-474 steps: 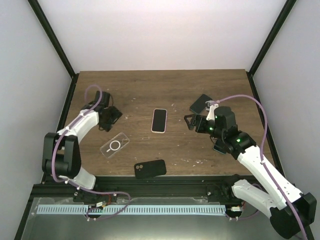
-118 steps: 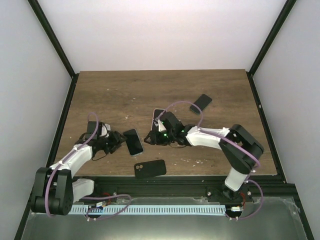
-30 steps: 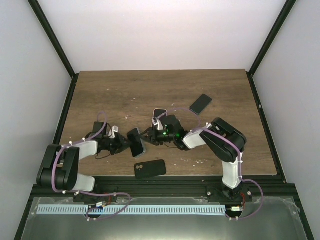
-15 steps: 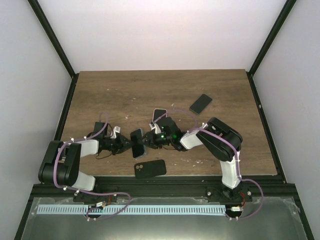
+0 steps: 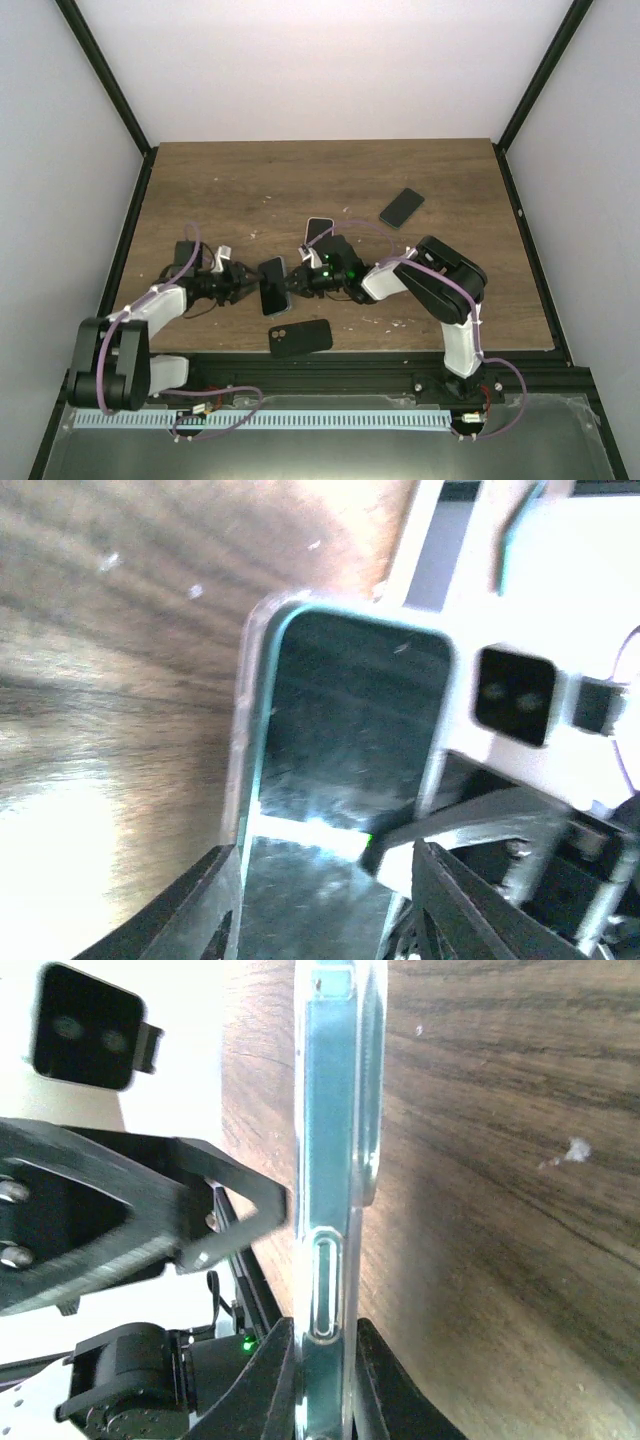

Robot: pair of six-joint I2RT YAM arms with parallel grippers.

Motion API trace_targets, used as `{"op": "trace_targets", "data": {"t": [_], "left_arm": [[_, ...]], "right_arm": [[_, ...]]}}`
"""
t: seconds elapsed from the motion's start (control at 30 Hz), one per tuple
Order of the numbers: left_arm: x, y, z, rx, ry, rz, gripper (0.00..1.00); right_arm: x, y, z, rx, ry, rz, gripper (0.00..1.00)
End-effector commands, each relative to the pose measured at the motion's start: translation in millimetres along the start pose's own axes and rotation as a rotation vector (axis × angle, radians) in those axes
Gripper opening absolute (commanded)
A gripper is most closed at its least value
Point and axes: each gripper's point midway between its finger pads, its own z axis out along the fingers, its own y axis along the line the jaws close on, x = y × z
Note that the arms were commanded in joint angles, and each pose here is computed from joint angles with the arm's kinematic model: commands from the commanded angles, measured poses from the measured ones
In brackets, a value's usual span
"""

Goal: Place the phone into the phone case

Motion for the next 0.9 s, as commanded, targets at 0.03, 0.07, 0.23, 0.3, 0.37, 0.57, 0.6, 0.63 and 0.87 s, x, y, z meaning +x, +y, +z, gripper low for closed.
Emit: {"op": "trace_targets", "data": {"t": [0.03, 0.07, 0.23, 0.3, 0.37, 0.57, 0.6, 0.63, 0.87], "left_arm": [[-7, -42, -33, 0.067, -0.045, 0.102, 0.56], [-6, -50, -38, 0.082, -0.045, 0.124, 0.58], [3, -88, -60, 0.184, -0.052, 0.210, 0.70], [8, -103, -66, 0.241, -0.041, 0.251, 0.76], [14, -117, -73, 0.295, -0.028, 0.289, 0.79], [33, -157, -95, 0.481, 0.030, 0.394, 0.79], [36, -162, -98, 0.507, 0.037, 0.400, 0.78], [39, -167, -102, 0.529, 0.036, 0.409, 0.77], [48, -182, -116, 0.612, 0.015, 0.439, 0.62]], "right_arm": [[-8, 49, -22, -0.138, -0.032, -0.114, 0.10], [-8, 53, -27, -0.155, -0.031, -0.125, 0.10], [-7, 83, -58, -0.226, -0.053, -0.194, 0.10], [-6, 99, -68, -0.249, -0.058, -0.242, 0.10], [-4, 113, -76, -0.268, -0.055, -0.283, 0.10], [12, 155, -101, -0.386, -0.038, -0.350, 0.10], [14, 162, -106, -0.411, -0.034, -0.360, 0.10], [17, 168, -109, -0.432, -0.031, -0.367, 0.10], [26, 192, -121, -0.518, 0.003, -0.388, 0.10]]}}
